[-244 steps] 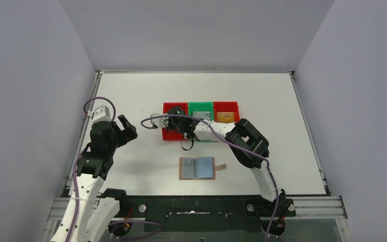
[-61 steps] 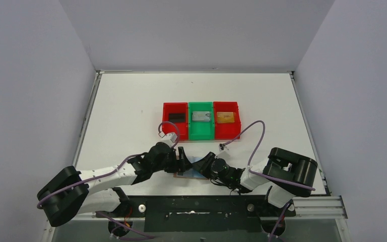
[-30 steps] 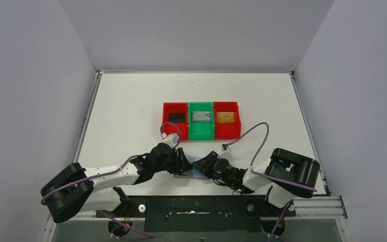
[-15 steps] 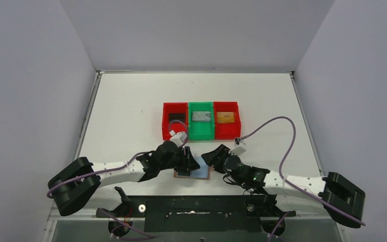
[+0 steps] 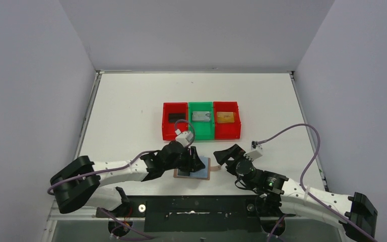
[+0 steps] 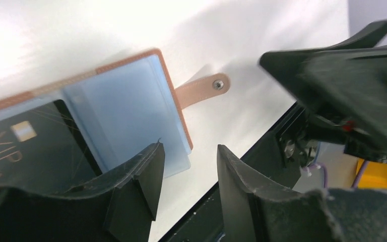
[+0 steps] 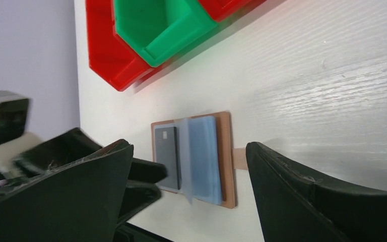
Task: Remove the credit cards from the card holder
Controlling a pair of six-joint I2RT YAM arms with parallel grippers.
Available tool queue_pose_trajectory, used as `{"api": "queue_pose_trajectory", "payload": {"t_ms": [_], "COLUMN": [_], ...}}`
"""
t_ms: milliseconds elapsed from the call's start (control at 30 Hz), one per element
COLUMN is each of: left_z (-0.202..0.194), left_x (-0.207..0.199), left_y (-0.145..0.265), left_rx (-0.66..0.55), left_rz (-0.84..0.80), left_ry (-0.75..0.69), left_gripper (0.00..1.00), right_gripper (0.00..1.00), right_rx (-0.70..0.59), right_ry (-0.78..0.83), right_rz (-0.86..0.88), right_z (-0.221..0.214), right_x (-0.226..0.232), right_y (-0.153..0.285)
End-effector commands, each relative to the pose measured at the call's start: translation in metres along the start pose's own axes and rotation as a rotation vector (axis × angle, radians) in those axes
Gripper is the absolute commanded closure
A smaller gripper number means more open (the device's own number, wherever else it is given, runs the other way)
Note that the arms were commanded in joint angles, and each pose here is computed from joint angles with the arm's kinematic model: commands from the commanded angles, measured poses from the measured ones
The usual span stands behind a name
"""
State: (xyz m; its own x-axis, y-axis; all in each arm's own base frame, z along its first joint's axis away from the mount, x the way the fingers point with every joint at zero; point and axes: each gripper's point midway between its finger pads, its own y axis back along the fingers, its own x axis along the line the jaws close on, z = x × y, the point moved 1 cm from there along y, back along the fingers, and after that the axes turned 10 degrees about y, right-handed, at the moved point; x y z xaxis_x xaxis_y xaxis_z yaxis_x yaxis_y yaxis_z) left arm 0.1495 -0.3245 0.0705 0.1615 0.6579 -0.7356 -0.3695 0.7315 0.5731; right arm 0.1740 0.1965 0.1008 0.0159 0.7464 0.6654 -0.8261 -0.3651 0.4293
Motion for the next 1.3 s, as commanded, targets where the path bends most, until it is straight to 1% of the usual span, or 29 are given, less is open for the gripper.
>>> {"api": "queue_pose_trajectory", "payload": {"t_ms": [0, 100, 233, 300, 367, 400, 533, 633, 833, 967, 1133, 1267], "left_z": [0.038, 0.047, 0.052, 0.054, 0.058, 0.059, 0.059, 0.057, 0.051, 0.050, 0.049, 0.042], "left_x": [-0.008, 0.008, 0.029, 0.043, 0.060, 0.065, 0.077, 0.078, 0.075, 0.072, 0.056, 0.054], "left_y": [0.030, 0.048, 0.064, 0.073, 0.082, 0.086, 0.093, 0.094, 0.088, 0.085, 0.077, 0.066], "left_rx": [-0.187, -0.240, -0.266, -0.285, -0.323, -0.336, -0.347, -0.332, -0.294, -0.282, -0.253, -0.179], "left_rz": [0.018, 0.072, 0.097, 0.139, 0.196, 0.208, 0.210, 0.203, 0.186, 0.156, 0.066, 0.079], "left_ry": [-0.016, 0.002, 0.052, 0.074, 0.101, 0.112, 0.151, 0.164, 0.166, 0.169, 0.154, 0.127], "left_gripper": [0.57, 0.54, 0.53, 0.53, 0.53, 0.53, 0.53, 0.53, 0.53, 0.53, 0.54, 0.56], "right_gripper": [0.13, 0.06, 0.03, 0.09, 0.21, 0.24, 0.41, 0.49, 0.56, 0.60, 0.65, 0.68], "right_rx": [-0.057, -0.043, -0.003, 0.038, 0.071, 0.088, 0.205, 0.268, 0.360, 0.404, 0.428, 0.425], "right_ry": [-0.006, 0.028, 0.066, 0.075, 0.106, 0.121, 0.178, 0.171, 0.124, 0.116, 0.104, 0.095], "right_rz": [-0.019, 0.050, 0.166, 0.215, 0.281, 0.298, 0.218, 0.179, 0.216, 0.195, 0.157, 0.115], "right_z": [0.010, 0.009, 0.002, -0.005, -0.011, -0.015, -0.040, -0.056, -0.087, -0.103, -0.113, -0.114], "right_x": [0.004, 0.024, 0.051, 0.063, 0.079, 0.085, 0.086, 0.088, 0.094, 0.085, 0.070, 0.056], "right_y": [-0.005, -0.008, -0.011, -0.011, -0.011, -0.012, -0.031, -0.046, -0.063, -0.068, -0.070, -0.070]}}
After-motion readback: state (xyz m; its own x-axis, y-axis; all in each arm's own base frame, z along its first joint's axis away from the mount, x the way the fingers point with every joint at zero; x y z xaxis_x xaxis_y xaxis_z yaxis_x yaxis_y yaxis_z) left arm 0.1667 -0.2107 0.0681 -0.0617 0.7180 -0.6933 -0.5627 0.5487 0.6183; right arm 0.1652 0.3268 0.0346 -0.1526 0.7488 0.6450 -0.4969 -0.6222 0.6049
